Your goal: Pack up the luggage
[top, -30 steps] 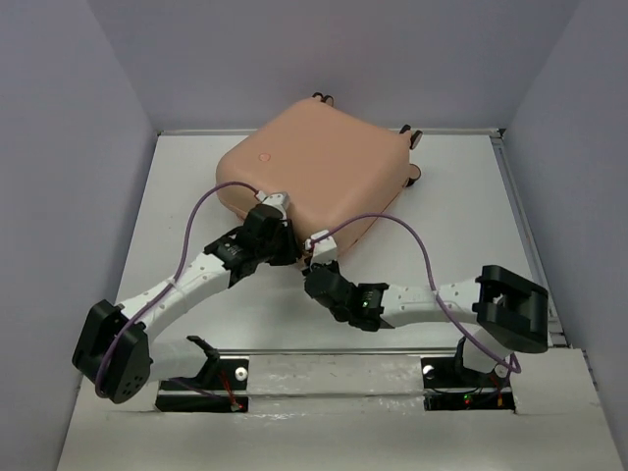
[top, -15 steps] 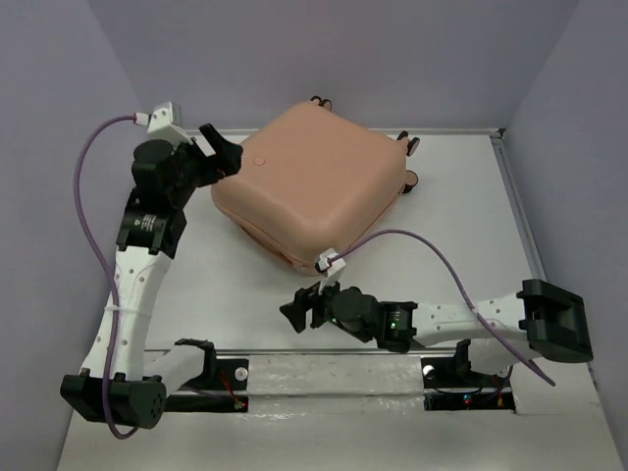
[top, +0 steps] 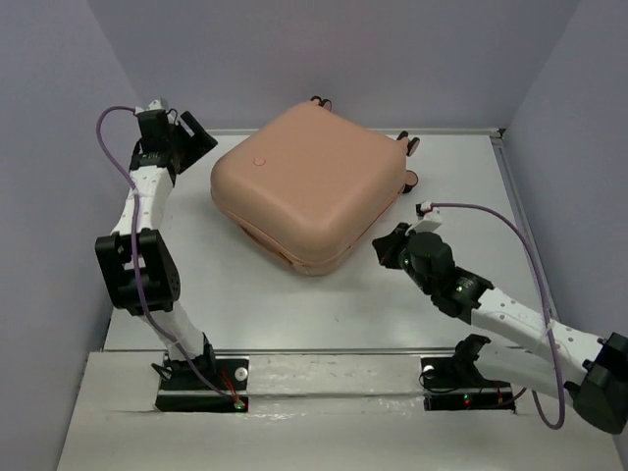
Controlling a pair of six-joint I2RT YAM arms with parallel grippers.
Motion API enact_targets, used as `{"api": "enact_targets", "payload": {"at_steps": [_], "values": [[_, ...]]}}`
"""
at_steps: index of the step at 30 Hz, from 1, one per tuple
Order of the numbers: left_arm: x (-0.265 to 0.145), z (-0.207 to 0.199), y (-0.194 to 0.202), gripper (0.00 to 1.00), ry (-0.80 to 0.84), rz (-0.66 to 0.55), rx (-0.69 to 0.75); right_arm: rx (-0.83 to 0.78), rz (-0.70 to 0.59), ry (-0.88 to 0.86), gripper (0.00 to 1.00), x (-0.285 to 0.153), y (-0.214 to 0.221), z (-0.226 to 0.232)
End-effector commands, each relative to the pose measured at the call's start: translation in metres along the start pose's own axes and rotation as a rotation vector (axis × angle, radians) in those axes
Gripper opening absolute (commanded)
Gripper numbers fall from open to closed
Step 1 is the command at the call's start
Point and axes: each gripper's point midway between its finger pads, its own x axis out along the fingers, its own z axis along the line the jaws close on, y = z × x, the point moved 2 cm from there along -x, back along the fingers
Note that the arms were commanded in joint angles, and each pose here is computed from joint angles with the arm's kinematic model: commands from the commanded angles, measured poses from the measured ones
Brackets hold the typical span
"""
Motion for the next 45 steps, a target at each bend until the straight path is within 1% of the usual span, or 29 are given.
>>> {"api": "enact_targets", "payload": {"at_steps": [1, 5, 7, 8, 9, 10, 14, 15, 16, 18, 19, 20, 21, 22, 23, 24, 25, 26, 28, 31, 32, 35, 36, 37, 38, 39, 40, 43, 45], "values": [[0.019, -0.013, -0.003, 0.81, 0.081, 0.034, -0.023, 0.009, 0.012, 0.133, 0.07, 0.022, -0.029, -0.051], [0.053, 0.001, 0.013, 0.72, 0.034, 0.092, 0.012, 0.03, 0.023, 0.179, 0.07, 0.048, -0.05, -0.075], [0.075, 0.019, 0.04, 0.7, -0.054, 0.18, 0.038, 0.026, 0.045, 0.185, 0.07, 0.068, -0.051, -0.077], [0.081, 0.016, 0.05, 0.69, -0.046, 0.204, 0.047, 0.022, 0.027, 0.18, 0.07, 0.076, -0.064, -0.073], [0.085, 0.012, 0.059, 0.68, -0.021, 0.218, 0.05, 0.019, 0.055, 0.2, 0.07, 0.088, -0.059, -0.08], [0.087, 0.011, 0.084, 0.67, -0.016, 0.261, 0.052, 0.004, 0.06, 0.191, 0.07, 0.094, -0.061, -0.078], [0.078, -0.001, 0.115, 0.66, 0.06, 0.285, 0.001, -0.025, 0.079, 0.118, 0.07, 0.127, -0.075, -0.057], [0.072, 0.0, 0.121, 0.65, 0.072, 0.286, -0.021, -0.032, 0.087, 0.11, 0.07, 0.134, -0.075, -0.056], [0.055, -0.006, 0.144, 0.65, 0.09, 0.317, -0.028, -0.037, 0.121, 0.109, 0.07, 0.144, -0.066, -0.058], [0.031, -0.019, 0.137, 0.63, 0.135, 0.243, -0.057, -0.041, 0.132, 0.061, 0.07, 0.157, -0.073, -0.046], [0.021, -0.01, 0.162, 0.63, 0.115, 0.282, -0.067, -0.043, 0.18, 0.033, 0.07, 0.167, -0.061, -0.045], [0.013, -0.007, 0.166, 0.63, 0.111, 0.276, -0.074, -0.043, 0.195, 0.004, 0.07, 0.172, -0.061, -0.04], [-0.004, -0.023, 0.16, 0.63, 0.157, 0.222, -0.071, -0.046, 0.189, -0.036, 0.07, 0.177, -0.069, -0.028], [-0.015, -0.01, 0.184, 0.63, 0.136, 0.248, -0.076, -0.051, 0.219, -0.097, 0.07, 0.179, -0.067, -0.018], [-0.03, -0.021, 0.18, 0.63, 0.163, 0.202, -0.061, -0.058, 0.245, -0.124, 0.07, 0.186, -0.062, -0.016], [-0.031, -0.007, 0.196, 0.63, 0.127, 0.23, -0.072, -0.065, 0.255, -0.154, 0.07, 0.188, -0.063, -0.011], [-0.046, -0.019, 0.191, 0.63, 0.175, 0.19, -0.071, -0.073, 0.257, -0.181, 0.07, 0.189, -0.066, -0.005], [-0.055, -0.008, 0.212, 0.63, 0.16, 0.217, -0.076, -0.081, 0.235, -0.199, 0.08, 0.192, -0.079, 0.001], [-0.075, -0.008, 0.223, 0.63, 0.193, 0.208, -0.068, -0.091, 0.227, -0.18, 0.15, 0.193, -0.089, 0.003], [-0.102, -0.014, 0.215, 0.63, 0.246, 0.159, -0.057, -0.11, 0.225, -0.084, 0.31, 0.186, -0.098, -0.012], [-0.109, -0.016, 0.21, 0.63, 0.257, 0.144, -0.05, -0.107, 0.2, -0.025, 0.46, 0.184, -0.107, -0.026], [-0.137, -0.038, 0.193, 0.66, 0.336, 0.109, -0.029, -0.11, 0.186, -0.009, 0.67, 0.17, -0.123, -0.032], [-0.142, -0.035, 0.189, 0.67, 0.304, 0.102, -0.006, -0.117, 0.192, 0.01, 0.71, 0.166, -0.127, -0.036], [-0.156, -0.048, 0.161, 0.76, 0.318, 0.021, 0.015, -0.139, 0.17, 0.02, 0.77, 0.158, -0.139, -0.039], [-0.159, -0.037, 0.147, 0.8, 0.227, -0.027, 0.054, -0.146, 0.169, 0.039, 0.79, 0.152, -0.144, -0.043], [-0.174, -0.054, 0.112, 0.89, 0.238, -0.117, 0.068, -0.17, 0.165, 0.036, 0.81, 0.147, -0.148, -0.042], [-0.18, -0.059, 0.095, 0.92, 0.226, -0.158, 0.076, -0.181, 0.162, 0.034, 0.83, 0.142, -0.15, -0.04], [-0.19, -0.08, 0.05, 0.97, 0.243, -0.219, 0.087, -0.214, 0.151, 0.026, 0.87, 0.123, -0.158, -0.034], [-0.181, -0.085, 0.038, 0.97, 0.246, -0.221, 0.08, -0.22, 0.141, -0.008, 0.88, 0.108, -0.161, -0.025]]}}
